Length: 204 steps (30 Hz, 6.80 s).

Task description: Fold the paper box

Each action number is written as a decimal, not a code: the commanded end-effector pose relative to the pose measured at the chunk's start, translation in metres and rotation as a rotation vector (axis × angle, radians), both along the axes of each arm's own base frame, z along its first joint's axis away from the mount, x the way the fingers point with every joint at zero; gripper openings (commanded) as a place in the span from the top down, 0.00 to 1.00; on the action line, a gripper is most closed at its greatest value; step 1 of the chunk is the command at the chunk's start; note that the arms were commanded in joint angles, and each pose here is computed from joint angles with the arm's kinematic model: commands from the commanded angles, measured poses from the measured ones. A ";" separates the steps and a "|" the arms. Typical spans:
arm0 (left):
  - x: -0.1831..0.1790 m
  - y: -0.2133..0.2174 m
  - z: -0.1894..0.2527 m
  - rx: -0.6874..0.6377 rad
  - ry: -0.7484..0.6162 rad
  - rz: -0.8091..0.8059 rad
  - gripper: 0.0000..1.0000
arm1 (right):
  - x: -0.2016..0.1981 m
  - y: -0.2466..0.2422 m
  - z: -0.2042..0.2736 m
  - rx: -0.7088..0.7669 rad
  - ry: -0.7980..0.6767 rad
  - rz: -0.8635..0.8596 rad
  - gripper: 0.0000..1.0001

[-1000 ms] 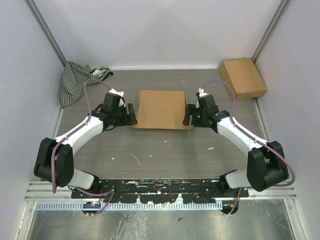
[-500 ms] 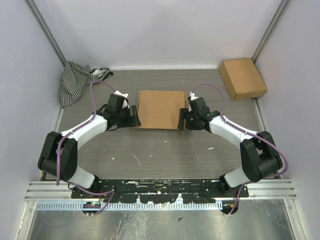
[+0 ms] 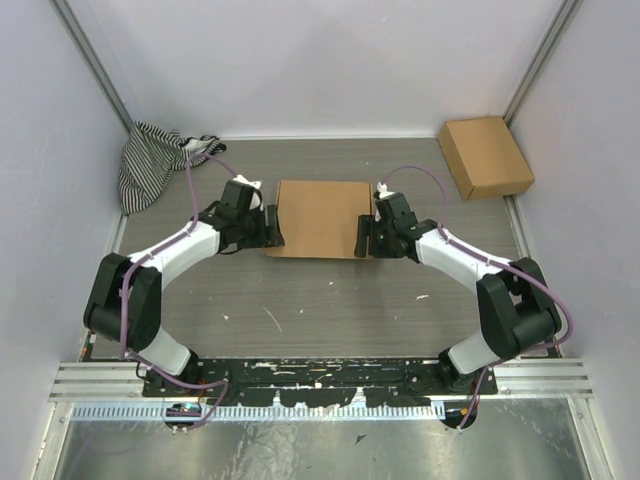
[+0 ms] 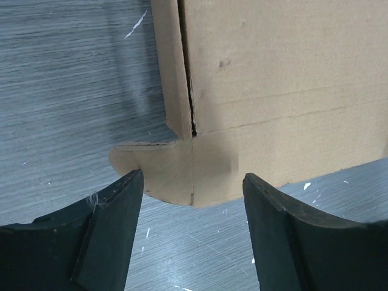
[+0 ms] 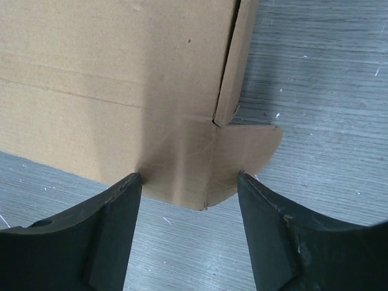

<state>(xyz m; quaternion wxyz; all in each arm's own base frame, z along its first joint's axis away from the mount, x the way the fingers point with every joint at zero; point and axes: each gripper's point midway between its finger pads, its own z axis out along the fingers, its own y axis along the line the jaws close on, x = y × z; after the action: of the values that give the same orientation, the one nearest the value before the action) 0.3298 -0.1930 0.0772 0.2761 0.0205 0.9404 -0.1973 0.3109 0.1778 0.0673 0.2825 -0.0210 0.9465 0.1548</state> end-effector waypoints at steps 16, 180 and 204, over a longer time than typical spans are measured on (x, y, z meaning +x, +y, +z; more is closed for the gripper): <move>-0.008 -0.021 -0.005 -0.022 0.065 -0.095 0.36 | 0.008 0.029 0.028 0.082 -0.045 0.098 0.40; -0.021 -0.021 0.001 -0.061 0.269 -0.142 0.52 | 0.020 0.013 0.042 0.064 -0.198 0.063 0.44; -0.018 -0.013 -0.013 -0.039 0.220 -0.085 0.56 | 0.006 -0.003 0.024 0.025 -0.154 0.003 0.51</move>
<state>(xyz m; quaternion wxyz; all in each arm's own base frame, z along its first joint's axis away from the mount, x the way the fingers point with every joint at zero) 0.3057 -0.2024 0.0565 0.1311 0.0357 0.9675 -0.2133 0.3078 0.1686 0.0804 0.3277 -0.0364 0.9319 0.1511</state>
